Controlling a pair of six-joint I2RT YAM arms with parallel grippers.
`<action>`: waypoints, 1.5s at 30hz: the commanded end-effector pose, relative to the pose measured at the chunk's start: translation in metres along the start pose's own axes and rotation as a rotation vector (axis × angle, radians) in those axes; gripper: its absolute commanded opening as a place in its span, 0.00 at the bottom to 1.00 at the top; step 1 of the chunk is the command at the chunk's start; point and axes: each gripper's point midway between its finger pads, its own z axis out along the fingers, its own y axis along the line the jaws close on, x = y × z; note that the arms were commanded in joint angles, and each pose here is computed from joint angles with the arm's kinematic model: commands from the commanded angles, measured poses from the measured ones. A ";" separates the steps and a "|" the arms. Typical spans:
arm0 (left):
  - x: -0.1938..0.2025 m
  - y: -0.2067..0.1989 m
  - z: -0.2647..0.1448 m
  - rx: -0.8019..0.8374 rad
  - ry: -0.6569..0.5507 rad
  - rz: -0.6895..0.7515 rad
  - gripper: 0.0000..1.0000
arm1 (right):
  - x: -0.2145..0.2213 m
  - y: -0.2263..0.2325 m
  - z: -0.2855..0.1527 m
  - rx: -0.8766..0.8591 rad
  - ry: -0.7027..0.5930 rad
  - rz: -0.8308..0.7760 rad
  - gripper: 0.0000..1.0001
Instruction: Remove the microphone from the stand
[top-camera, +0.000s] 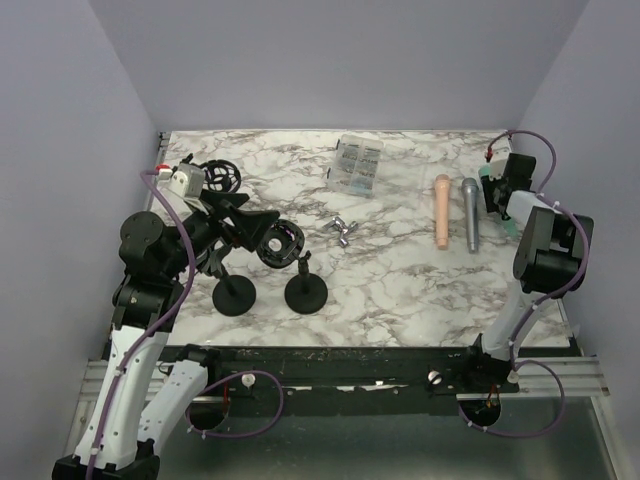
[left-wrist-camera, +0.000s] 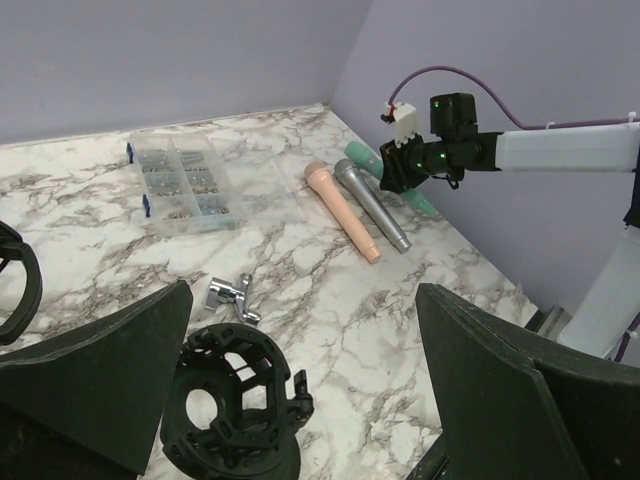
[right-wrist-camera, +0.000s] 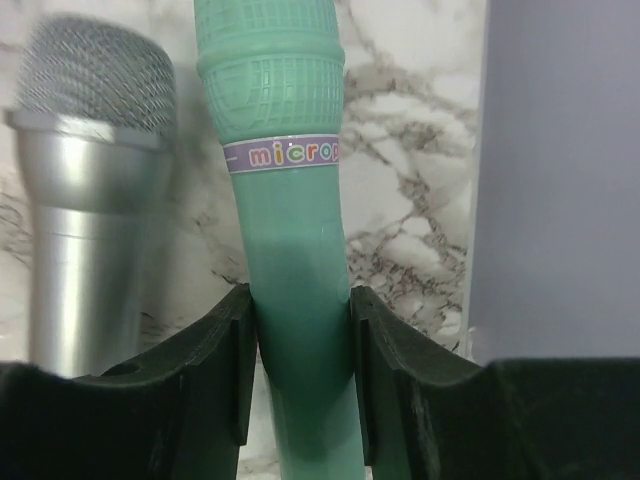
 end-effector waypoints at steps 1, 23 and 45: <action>0.002 -0.002 0.003 0.038 0.005 -0.020 0.98 | 0.022 -0.002 0.009 -0.030 0.070 0.018 0.02; 0.005 0.000 0.006 0.045 0.011 -0.040 0.98 | 0.053 0.014 0.020 -0.095 0.187 0.016 0.26; 0.003 -0.003 0.004 0.052 -0.003 -0.033 0.98 | 0.061 0.018 0.006 -0.110 0.223 0.026 0.56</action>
